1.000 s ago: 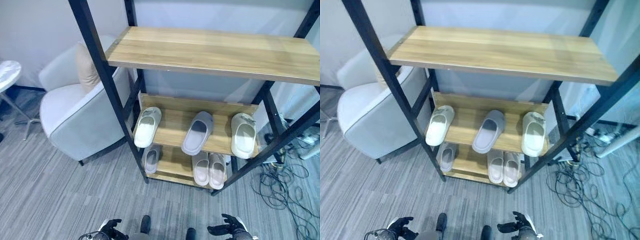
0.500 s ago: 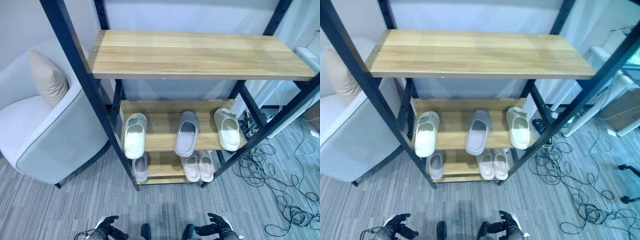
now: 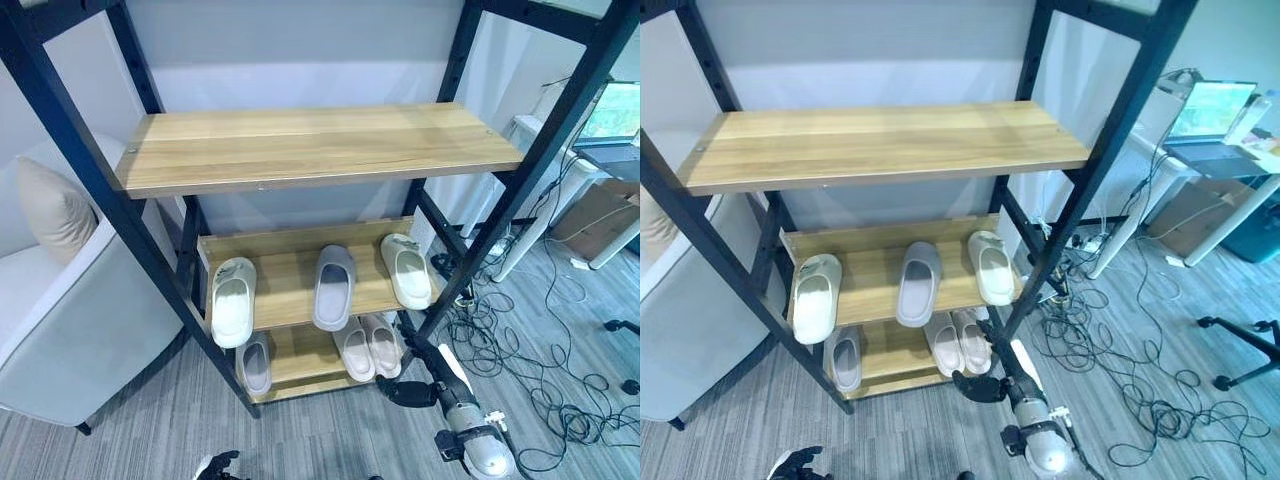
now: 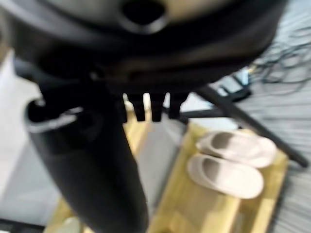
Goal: Arrange the slippers neatly on the shoe rack.
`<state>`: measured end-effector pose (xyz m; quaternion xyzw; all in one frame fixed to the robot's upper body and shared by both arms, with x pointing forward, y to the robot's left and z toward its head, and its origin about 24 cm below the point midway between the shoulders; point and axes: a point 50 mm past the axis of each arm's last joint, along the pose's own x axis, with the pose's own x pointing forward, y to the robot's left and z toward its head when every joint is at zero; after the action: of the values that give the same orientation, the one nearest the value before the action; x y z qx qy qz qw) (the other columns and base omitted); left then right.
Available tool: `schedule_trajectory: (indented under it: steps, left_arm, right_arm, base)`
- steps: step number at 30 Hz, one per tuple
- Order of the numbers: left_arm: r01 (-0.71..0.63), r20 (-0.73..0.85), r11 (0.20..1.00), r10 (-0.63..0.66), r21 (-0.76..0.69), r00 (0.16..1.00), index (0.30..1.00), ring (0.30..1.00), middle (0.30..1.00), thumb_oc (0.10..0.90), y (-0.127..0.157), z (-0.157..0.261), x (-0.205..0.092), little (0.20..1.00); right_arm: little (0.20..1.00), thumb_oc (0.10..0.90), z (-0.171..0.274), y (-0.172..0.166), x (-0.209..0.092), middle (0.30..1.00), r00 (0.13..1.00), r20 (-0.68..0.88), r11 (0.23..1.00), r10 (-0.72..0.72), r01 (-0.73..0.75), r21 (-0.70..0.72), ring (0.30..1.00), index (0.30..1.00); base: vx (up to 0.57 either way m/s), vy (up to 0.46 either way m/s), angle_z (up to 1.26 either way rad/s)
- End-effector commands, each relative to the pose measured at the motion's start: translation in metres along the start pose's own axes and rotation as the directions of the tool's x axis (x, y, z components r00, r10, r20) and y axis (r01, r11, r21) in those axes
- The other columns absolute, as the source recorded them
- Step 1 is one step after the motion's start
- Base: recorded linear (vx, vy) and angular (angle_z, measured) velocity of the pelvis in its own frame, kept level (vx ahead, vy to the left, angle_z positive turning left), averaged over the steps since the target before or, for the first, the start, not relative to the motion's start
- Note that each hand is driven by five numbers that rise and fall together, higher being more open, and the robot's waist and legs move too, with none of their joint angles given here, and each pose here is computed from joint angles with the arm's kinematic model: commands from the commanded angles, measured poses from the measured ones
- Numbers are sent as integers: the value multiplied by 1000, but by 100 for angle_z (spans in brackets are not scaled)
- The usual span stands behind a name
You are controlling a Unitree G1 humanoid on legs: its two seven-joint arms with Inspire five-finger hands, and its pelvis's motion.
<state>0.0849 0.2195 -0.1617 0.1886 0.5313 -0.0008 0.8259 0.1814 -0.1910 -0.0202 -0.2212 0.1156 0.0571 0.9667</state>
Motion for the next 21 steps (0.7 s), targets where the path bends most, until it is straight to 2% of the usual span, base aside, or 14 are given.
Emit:
schedule_trajectory:
  steps: [1, 4, 10, 14, 19, 20, 21]
  left_arm:
    - [67, 65, 997, -70, 38, 995, 900, 900, 900, 800, -21, 25, 4, 900]
    - [82, 37, 995, -84, 47, 996, 900, 900, 900, 800, -31, 14, 1, 900]
    - [85, 21, 992, -88, 90, 996, 900, 900, 900, 800, -32, 6, -1, 900]
    - [83, 25, 987, -87, 135, 996, 900, 900, 900, 800, -31, 5, -2, 900]
    - [77, 30, 987, -82, 142, 996, 900, 900, 900, 800, -30, 6, -1, 900]
    - [68, 44, 986, -76, 151, 996, 900, 900, 900, 800, -28, 10, -1, 900]
    - [69, 48, 986, -78, 154, 996, 900, 900, 900, 800, -28, 12, 0, 900]
  right_arm:
    - [900, 800, 59, -28, 28, 900, 948, 305, 995, -92, 95, 3, 900, 900]
    - [900, 800, 84, -37, 31, 900, 892, 422, 967, -162, 228, -112, 900, 900]
    - [900, 800, 106, -51, 46, 900, 819, 493, 911, -293, 396, -116, 900, 900]
    - [900, 800, 135, -71, 60, 900, 715, 580, 832, -390, 543, -110, 900, 900]
    - [900, 800, 145, -75, 66, 900, 687, 599, 811, -411, 575, -103, 900, 900]
    - [900, 800, 154, -82, 80, 900, 671, 601, 773, -434, 620, -135, 900, 900]
    - [900, 800, 155, -84, 84, 900, 673, 594, 768, -441, 625, -138, 900, 900]
  base:
    - [51, 43, 0]
    - [48, 46, 1]
    - [17, 48, 5]
    - [-34, 62, 11]
    - [-31, 20, 14]
    - [-59, 40, 12]
    - [-86, 77, 14]
